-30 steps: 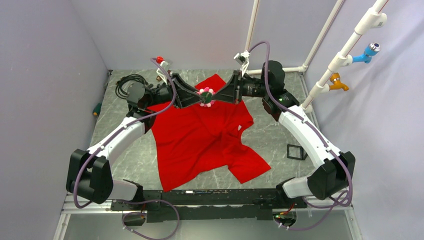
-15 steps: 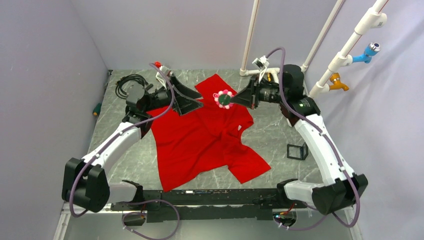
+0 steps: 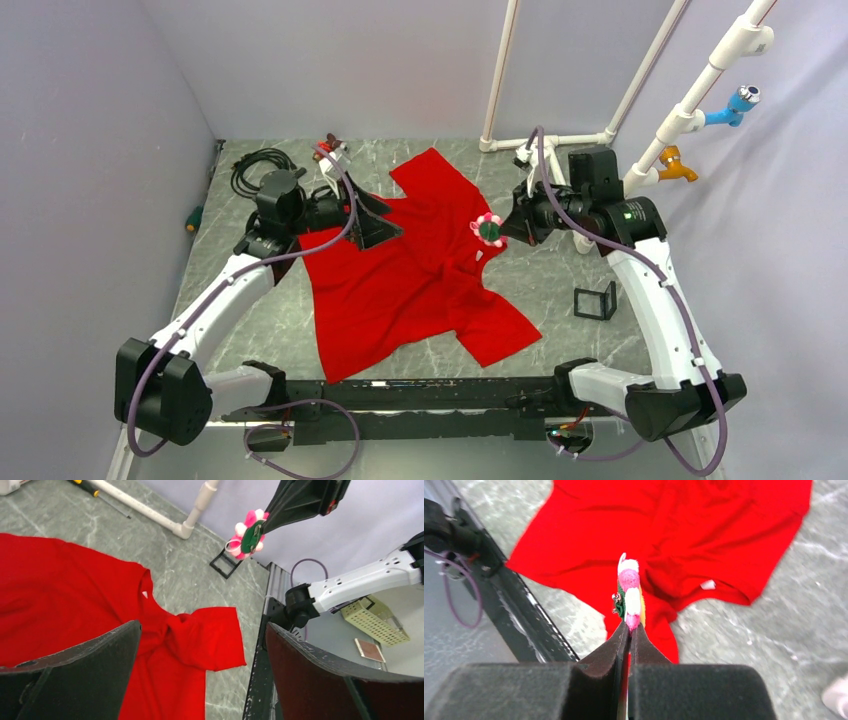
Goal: Remove the brooch from the garment
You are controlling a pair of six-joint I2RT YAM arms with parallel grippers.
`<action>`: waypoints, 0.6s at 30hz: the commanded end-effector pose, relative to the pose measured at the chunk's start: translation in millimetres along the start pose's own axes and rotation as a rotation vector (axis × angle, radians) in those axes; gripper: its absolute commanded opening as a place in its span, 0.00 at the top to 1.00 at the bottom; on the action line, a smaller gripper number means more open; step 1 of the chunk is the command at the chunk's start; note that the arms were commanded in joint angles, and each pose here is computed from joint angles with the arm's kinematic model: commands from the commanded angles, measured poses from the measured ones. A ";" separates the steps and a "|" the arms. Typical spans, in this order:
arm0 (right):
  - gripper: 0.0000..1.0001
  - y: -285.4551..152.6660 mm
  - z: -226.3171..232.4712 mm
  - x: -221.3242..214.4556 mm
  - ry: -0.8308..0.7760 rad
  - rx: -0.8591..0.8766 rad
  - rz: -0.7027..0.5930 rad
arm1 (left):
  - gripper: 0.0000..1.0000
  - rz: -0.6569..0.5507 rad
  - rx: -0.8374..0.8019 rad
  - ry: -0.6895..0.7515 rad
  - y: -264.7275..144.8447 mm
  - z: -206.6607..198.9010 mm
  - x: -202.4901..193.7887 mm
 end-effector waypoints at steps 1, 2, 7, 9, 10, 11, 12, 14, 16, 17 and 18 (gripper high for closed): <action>1.00 -18.4 -9.2 -6.3 -0.057 -0.180 0.079 | 0.01 0.041 0.048 0.079 -7.6 0.6 8.9; 1.00 -20.4 -11.4 -8.9 -0.060 -0.211 0.096 | 0.01 0.055 0.060 0.072 -8.4 1.9 7.9; 1.00 -29.5 -25.3 -27.1 -0.071 -0.368 0.223 | 0.01 0.131 0.096 0.003 -12.3 4.6 1.8; 1.00 -32.9 -34.5 -36.9 -0.071 -0.465 0.288 | 0.01 0.153 0.105 -0.012 -14.6 4.2 -0.1; 1.00 -33.7 -39.1 -41.6 -0.071 -0.506 0.321 | 0.01 0.162 0.113 -0.010 -16.3 4.0 -1.1; 1.00 -34.6 -43.9 -46.3 -0.073 -0.547 0.354 | 0.01 0.167 0.122 -0.005 -17.9 3.2 -1.6; 1.00 -34.8 -48.2 -52.0 -0.077 -0.576 0.395 | 0.01 0.168 0.130 0.004 -19.7 2.0 -2.0; 1.00 -37.2 -55.4 -61.0 -0.089 -0.641 0.452 | 0.00 0.167 0.153 0.027 -23.8 -0.1 -2.7; 1.00 -38.7 -61.3 -70.0 -0.107 -0.683 0.509 | 0.01 0.164 0.178 0.054 -27.9 -1.8 -3.1; 1.00 -38.8 -64.0 -74.8 -0.109 -0.699 0.537 | 0.00 0.163 0.194 0.068 -29.7 -2.2 -3.3; 1.00 -38.4 -67.2 -80.8 -0.109 -0.716 0.571 | 0.00 0.162 0.213 0.077 -31.3 -2.2 -3.5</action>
Point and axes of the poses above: each gripper's point midway between its finger pads, its own y axis out along the fingers, its own z axis along the line the jaws close on, x = y × z, the point moved 9 cm from there along -y, back along the fingers, and after that the axes turned 14 degrees about y, right-handed, at the moved point
